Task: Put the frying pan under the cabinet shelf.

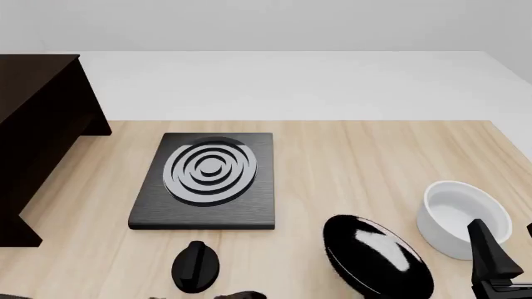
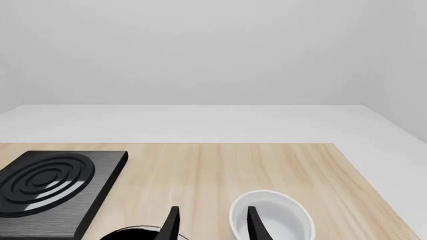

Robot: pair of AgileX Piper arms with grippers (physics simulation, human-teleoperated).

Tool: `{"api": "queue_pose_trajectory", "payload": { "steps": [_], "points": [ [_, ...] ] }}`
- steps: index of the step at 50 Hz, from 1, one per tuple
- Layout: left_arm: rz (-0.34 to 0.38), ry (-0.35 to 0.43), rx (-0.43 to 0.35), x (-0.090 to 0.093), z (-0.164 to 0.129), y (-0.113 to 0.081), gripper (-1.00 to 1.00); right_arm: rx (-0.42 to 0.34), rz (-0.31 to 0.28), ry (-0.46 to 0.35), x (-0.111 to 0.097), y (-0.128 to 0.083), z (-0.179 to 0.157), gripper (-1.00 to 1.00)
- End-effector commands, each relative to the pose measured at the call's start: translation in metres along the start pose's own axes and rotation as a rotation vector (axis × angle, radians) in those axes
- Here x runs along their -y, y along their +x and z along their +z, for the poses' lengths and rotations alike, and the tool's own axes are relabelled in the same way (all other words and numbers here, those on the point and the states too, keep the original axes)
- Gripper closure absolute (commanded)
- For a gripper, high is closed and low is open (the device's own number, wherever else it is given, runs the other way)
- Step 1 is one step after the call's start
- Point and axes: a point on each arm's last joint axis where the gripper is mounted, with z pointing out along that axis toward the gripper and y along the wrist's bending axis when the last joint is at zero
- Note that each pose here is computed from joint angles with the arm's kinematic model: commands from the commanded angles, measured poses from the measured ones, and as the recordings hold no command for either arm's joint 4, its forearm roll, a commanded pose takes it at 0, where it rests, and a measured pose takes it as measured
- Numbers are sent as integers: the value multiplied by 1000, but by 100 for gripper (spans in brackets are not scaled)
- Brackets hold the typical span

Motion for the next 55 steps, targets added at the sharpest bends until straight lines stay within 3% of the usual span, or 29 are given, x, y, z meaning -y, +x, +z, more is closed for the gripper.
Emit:
{"api": "queue_pose_trajectory", "payload": {
  "steps": [1,7,12,24,29,36,41,55],
  "points": [
    [225,-97,-21,-20,-31,6,100,0,0,0,0,0,0,-100],
    [252,-160,-28,-32,-47,5,100,0,0,0,0,0,0,-100],
    [277,-193,-65,-40,-49,17,100,0,0,0,0,0,0,-100],
    [225,-320,-175,-59,-60,52,100,0,0,0,0,0,0,-100],
    [201,-378,-206,-58,-71,60,100,0,0,0,0,0,0,-100],
    [213,-424,-242,-37,-82,65,100,0,0,0,0,0,0,-100],
    [225,-470,-261,-33,-97,65,100,0,0,0,0,0,0,-100],
    [248,-540,-404,-20,-114,95,100,0,0,0,0,0,0,-100]
  ]
}}
